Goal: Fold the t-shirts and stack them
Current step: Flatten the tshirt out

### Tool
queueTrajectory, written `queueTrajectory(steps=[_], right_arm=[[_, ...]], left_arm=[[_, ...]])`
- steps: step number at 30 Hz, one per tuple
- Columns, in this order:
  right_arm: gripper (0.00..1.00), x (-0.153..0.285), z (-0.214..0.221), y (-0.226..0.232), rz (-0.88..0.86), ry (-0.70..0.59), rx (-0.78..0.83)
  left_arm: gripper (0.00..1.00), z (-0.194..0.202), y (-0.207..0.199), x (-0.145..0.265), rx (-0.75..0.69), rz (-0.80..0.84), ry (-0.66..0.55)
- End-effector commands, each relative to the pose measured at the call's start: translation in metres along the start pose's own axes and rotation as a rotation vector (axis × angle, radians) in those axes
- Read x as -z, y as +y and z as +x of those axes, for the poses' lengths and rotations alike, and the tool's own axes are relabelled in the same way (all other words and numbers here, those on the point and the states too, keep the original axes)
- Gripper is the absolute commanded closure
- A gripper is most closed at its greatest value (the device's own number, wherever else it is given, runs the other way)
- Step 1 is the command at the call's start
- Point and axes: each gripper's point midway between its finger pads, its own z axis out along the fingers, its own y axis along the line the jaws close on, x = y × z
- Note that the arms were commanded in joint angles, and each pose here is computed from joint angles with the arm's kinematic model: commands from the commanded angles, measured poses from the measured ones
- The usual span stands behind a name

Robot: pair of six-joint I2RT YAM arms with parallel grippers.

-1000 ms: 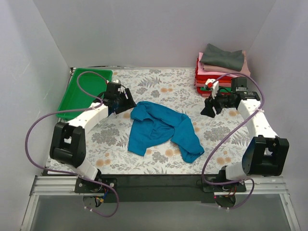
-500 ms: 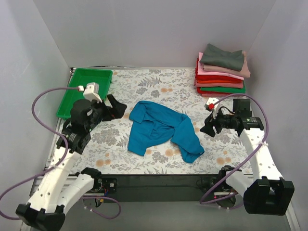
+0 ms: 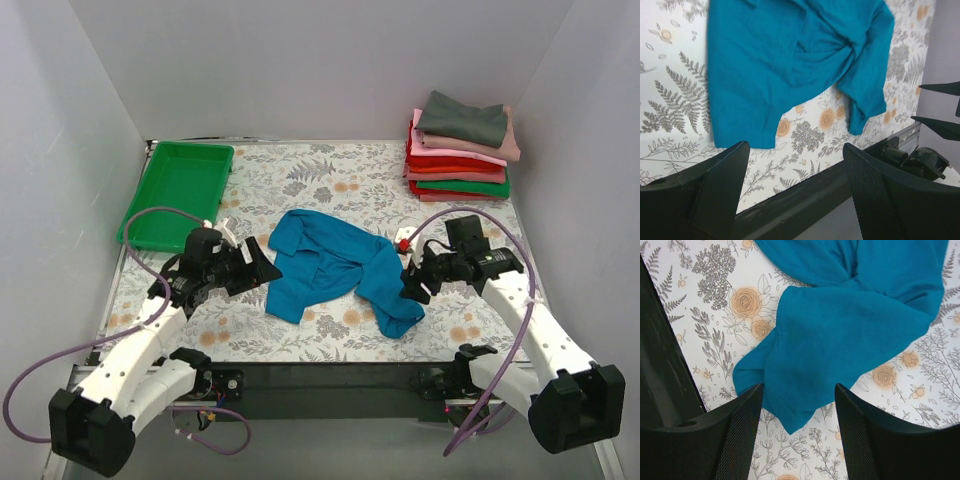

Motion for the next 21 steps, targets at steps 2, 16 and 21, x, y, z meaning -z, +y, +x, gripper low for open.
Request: queueTrajectory(steps=[2, 16, 21], right_arm=[[0.35, -0.024, 0.0, 0.005, -0.032, 0.074, 0.03], [0.37, -0.093, -0.021, 0.012, -0.034, 0.221, 0.102], [0.38, -0.108, -0.018, 0.014, -0.036, 0.262, 0.091]], left_arm=[[0.27, 0.024, -0.008, -0.019, 0.003, -0.008, 0.089], [0.39, 0.034, -0.009, -0.103, -0.16, -0.257, 0.067], [0.4, 0.038, 0.011, -0.128, -0.199, -0.368, 0.076]])
